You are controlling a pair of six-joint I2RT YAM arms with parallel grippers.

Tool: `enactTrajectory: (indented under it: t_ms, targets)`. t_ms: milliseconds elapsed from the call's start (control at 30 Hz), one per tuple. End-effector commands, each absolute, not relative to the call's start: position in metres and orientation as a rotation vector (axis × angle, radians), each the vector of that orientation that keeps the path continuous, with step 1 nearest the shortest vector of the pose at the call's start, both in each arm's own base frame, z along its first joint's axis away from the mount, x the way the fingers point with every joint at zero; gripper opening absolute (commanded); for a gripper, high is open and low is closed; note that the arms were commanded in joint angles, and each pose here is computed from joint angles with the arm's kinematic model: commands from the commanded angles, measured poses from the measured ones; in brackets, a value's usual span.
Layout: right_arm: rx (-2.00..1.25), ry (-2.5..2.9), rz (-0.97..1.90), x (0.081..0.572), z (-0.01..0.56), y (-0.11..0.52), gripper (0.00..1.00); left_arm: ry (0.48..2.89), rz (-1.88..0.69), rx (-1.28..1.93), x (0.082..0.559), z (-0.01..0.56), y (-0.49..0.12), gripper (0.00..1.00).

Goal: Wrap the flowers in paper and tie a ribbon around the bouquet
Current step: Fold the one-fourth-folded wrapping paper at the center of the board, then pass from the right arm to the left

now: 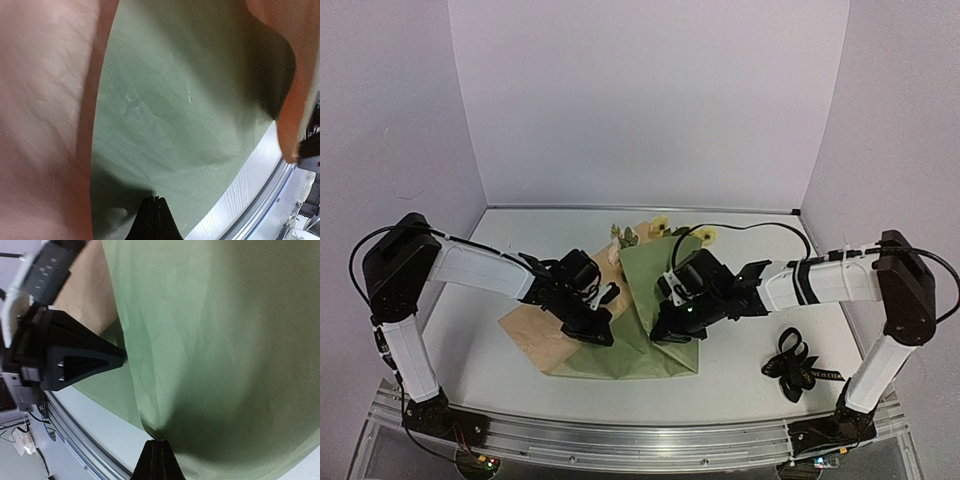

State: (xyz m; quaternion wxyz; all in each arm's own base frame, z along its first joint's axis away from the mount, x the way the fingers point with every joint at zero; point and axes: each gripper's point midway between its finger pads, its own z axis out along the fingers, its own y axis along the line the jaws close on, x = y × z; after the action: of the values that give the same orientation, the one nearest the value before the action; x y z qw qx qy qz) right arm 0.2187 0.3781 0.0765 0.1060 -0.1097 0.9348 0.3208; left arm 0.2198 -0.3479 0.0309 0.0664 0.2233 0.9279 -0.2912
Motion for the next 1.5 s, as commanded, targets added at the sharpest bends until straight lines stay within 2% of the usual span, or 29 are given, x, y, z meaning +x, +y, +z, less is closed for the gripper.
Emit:
enactTrajectory:
  t_ms: [0,167,267,533,800,1200,1400,1467]
  targets:
    - [-0.295,2.733,1.013,0.23,0.078,0.393,0.0,2.653,-1.015,0.672,0.238,0.087,-0.363,0.0]
    - [-0.268,2.737,1.066,0.236,0.07,0.401,0.0,2.594,-1.112,0.62,0.252,0.113,-0.36,0.06]
    - [-0.263,2.739,1.082,0.237,0.068,0.404,0.0,2.57,-1.129,0.557,0.268,0.122,-0.357,0.21]
    - [-0.252,2.736,1.112,0.238,0.066,0.406,0.0,2.533,-1.255,0.458,0.314,0.118,-0.365,0.46]
    - [-0.245,2.713,1.215,0.238,0.075,0.406,0.0,2.5,-1.344,0.559,0.329,0.109,-0.38,0.58]
    - [-0.277,2.715,1.413,0.233,0.098,0.409,0.0,2.397,-1.452,0.686,0.333,0.108,-0.399,0.58]
    - [-0.279,2.737,1.484,0.231,0.102,0.413,0.0,2.371,-1.464,0.708,0.331,0.108,-0.399,0.45]
    - [-0.284,2.738,1.494,0.231,0.103,0.414,0.0,2.373,-1.465,0.708,0.33,0.107,-0.398,0.36]
